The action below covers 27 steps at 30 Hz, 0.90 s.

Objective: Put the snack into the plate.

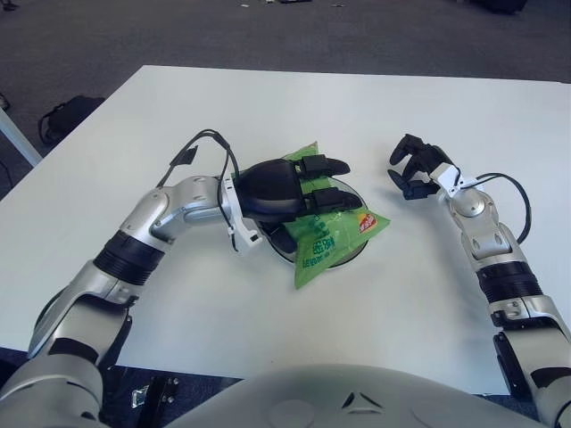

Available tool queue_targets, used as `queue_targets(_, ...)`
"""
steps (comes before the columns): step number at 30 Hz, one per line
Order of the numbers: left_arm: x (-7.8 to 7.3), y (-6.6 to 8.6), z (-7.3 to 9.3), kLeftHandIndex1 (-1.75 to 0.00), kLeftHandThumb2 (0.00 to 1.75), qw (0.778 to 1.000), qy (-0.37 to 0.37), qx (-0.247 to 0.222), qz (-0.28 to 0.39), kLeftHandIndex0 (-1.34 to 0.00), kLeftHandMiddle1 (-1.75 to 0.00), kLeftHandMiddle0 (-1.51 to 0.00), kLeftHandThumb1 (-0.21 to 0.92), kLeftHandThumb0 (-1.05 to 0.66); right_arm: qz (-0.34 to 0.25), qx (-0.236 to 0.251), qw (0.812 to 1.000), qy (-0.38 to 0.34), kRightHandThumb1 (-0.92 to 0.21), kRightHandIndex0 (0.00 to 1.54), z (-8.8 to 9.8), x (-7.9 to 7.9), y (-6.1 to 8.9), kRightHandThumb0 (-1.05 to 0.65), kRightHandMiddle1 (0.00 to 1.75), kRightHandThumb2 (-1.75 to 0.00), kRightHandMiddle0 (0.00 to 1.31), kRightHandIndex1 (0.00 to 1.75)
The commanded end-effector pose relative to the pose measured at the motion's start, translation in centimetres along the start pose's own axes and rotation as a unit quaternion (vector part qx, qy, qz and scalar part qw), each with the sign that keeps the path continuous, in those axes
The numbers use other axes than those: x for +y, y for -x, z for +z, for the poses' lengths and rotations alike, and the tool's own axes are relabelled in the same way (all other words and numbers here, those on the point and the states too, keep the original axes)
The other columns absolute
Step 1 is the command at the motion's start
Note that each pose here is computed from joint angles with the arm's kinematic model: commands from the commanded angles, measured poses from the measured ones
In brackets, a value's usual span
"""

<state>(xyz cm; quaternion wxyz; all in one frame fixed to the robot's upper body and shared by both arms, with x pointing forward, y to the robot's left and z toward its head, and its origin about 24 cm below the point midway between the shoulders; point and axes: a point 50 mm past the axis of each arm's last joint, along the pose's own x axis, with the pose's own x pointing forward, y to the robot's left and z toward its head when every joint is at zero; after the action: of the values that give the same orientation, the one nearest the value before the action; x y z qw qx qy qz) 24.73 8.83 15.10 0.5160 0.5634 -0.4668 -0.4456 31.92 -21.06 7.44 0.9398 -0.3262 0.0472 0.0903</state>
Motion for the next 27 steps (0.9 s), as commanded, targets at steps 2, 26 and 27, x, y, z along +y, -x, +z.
queue_targets(2,0.6,0.4,-0.2,-0.27,1.10,0.999,0.038,0.000,0.002,0.00,-0.02,0.00,0.92,-0.90,0.093,0.129,0.987,-0.006,-0.50,0.37,-5.7,4.5,2.1,-0.01,1.75,-1.12,0.36,1.75)
queue_targets(26,2.2,5.6,-5.2,-0.24,0.81,0.954,0.258,0.089,0.123,0.00,-0.02,-0.05,0.92,-0.83,0.094,0.127,0.987,0.000,-0.58,0.33,-5.5,4.6,2.1,-0.01,1.75,-1.02,0.29,1.74)
queue_targets(27,2.3,5.8,-5.4,-0.25,0.80,0.950,0.269,0.090,0.127,0.00,-0.03,-0.06,0.92,-0.83,0.094,0.127,0.988,0.001,-0.58,0.33,-5.5,4.6,2.1,-0.01,1.75,-1.02,0.29,1.74)
